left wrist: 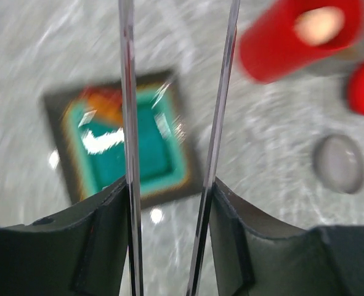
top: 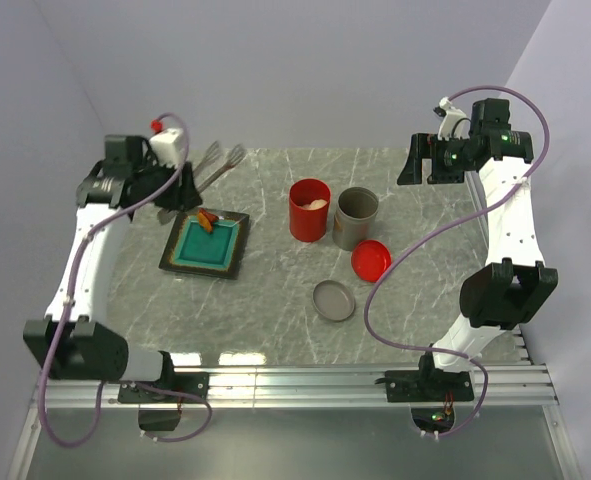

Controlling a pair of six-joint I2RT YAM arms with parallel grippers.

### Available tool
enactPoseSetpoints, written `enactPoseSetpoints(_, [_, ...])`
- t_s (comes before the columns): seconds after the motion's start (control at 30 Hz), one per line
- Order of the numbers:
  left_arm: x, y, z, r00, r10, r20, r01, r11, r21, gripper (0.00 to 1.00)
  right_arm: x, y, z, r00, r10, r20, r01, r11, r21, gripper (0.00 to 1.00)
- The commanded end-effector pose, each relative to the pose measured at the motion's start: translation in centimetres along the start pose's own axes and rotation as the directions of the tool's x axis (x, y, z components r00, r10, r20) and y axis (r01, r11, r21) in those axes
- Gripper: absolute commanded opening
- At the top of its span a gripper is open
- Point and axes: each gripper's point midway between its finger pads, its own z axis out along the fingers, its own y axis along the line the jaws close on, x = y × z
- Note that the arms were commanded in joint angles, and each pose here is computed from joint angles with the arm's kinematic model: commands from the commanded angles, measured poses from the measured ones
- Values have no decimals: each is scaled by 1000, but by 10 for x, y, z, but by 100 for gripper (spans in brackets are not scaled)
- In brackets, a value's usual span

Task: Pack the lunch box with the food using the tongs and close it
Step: Pick up the food using the clamp

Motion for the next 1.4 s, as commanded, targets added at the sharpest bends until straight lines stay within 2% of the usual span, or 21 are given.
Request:
enactPoseSetpoints(0.0, [24,22,-20,997,-76,15,77,991,-107,54,-15,1,-10,999,-32,37,31,999,10,100])
enactPoseSetpoints(0.07, [51,51,-28,990,-141,-7,137,970,-201,56,-14,1,-8,999,-29,31,29,1000,6,100])
enactPoseSetpoints(0.17, [83,70,-36,977,-211,-42,193,943,-270,58,-13,0,-7,999,-26,28,26,1000,4,100])
enactPoseSetpoints(0.23, [99,74,-36,972,-226,-60,199,934,-296,59,-13,0,-6,999,-25,30,25,1000,2,100])
enactPoseSetpoints(0.27, [104,74,-36,971,-230,-64,201,933,-298,64,-12,0,-5,999,-24,25,24,1000,1,100])
enactPoseSetpoints(0.37, [120,76,-27,959,-267,-95,227,925,-305,65,-12,1,-4,999,-21,27,22,1000,-5,100])
enactPoseSetpoints(0.87, [159,88,10,914,-349,-206,282,913,-296,62,-6,-3,-2,1000,-19,16,19,1000,6,100])
enactPoseSetpoints(1.37, [162,80,31,911,-333,-245,283,935,-216,55,-5,-4,0,1000,-11,10,11,1000,8,100])
